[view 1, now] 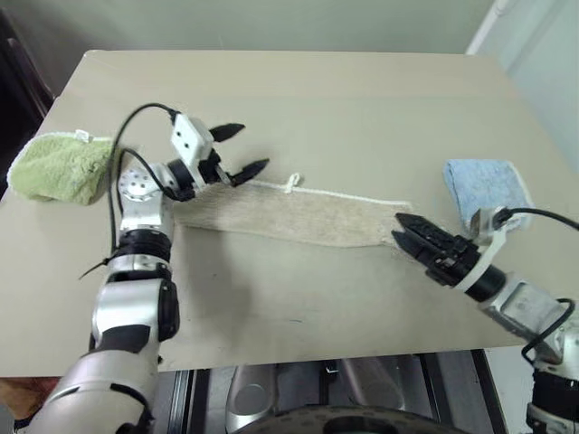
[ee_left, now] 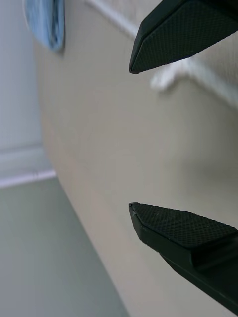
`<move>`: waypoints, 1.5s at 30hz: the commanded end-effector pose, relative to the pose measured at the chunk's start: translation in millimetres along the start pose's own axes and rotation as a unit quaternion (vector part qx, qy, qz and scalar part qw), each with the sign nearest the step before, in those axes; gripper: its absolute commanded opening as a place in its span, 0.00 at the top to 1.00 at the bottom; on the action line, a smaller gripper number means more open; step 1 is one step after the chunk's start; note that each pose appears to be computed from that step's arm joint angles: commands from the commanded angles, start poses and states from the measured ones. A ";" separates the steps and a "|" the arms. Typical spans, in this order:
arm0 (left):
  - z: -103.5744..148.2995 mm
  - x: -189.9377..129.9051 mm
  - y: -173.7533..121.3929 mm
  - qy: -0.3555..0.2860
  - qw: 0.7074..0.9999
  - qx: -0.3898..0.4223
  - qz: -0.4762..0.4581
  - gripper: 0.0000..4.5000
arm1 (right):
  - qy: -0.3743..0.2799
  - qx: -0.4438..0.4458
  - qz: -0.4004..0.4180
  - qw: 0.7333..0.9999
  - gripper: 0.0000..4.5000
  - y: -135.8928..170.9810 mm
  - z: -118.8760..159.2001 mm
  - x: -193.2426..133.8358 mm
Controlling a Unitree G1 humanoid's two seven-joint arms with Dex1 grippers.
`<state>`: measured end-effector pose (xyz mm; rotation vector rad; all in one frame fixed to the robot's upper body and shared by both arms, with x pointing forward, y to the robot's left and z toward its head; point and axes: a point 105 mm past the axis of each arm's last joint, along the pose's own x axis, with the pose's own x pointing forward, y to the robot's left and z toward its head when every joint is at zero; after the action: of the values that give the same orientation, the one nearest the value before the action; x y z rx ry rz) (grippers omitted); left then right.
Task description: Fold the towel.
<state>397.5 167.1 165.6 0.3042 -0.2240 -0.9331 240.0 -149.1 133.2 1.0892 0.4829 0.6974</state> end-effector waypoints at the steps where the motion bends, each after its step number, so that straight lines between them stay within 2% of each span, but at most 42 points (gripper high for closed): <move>1: 11.1 2.8 -12.5 -0.016 0.999 0.012 -0.038 0.00 | 0.002 0.011 -0.006 1.000 0.02 4.2 -12.0 -2.5; 6: 6.7 0.3 -42.0 -0.016 0.994 -0.023 -0.101 0.00 | -0.009 0.034 -0.037 0.999 0.02 -8.1 -19.2 -11.2; 11: 14.1 -7.4 -66.0 -0.011 0.984 -0.054 -0.172 0.00 | -0.032 0.048 -0.069 0.996 0.02 -21.4 -10.8 -15.8; 17: 14.6 -24.1 -83.2 0.052 0.965 -0.048 -0.251 0.00 | -0.053 0.053 -0.103 0.992 0.02 -33.8 1.3 -21.6; 24: 30.2 -24.3 -84.4 0.072 0.957 -0.029 -0.278 0.00 | -0.082 0.068 -0.118 0.987 0.02 -43.6 11.8 -28.2; 30: 34.3 -17.5 -84.8 0.062 0.961 -0.029 -0.269 0.00 | -0.120 0.077 -0.136 0.980 0.02 -52.2 31.4 -32.5; 41: 17.1 -17.7 -74.3 0.088 0.970 -0.009 -0.228 0.00 | -0.133 0.067 -0.137 0.979 0.02 -55.6 52.5 -41.1; 43: 17.3 -17.8 -73.9 0.086 0.970 -0.014 -0.225 0.00 | -0.123 0.062 -0.134 0.981 0.11 -53.4 50.5 -38.9; 45: 17.1 -17.6 -73.2 0.086 0.971 -0.014 -0.222 0.00 | -0.112 0.056 -0.134 0.983 0.23 -52.2 47.1 -37.0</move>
<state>326.4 140.2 146.7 0.3871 0.0584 -1.3430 260.3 -220.9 94.1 1.2023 0.4898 0.2747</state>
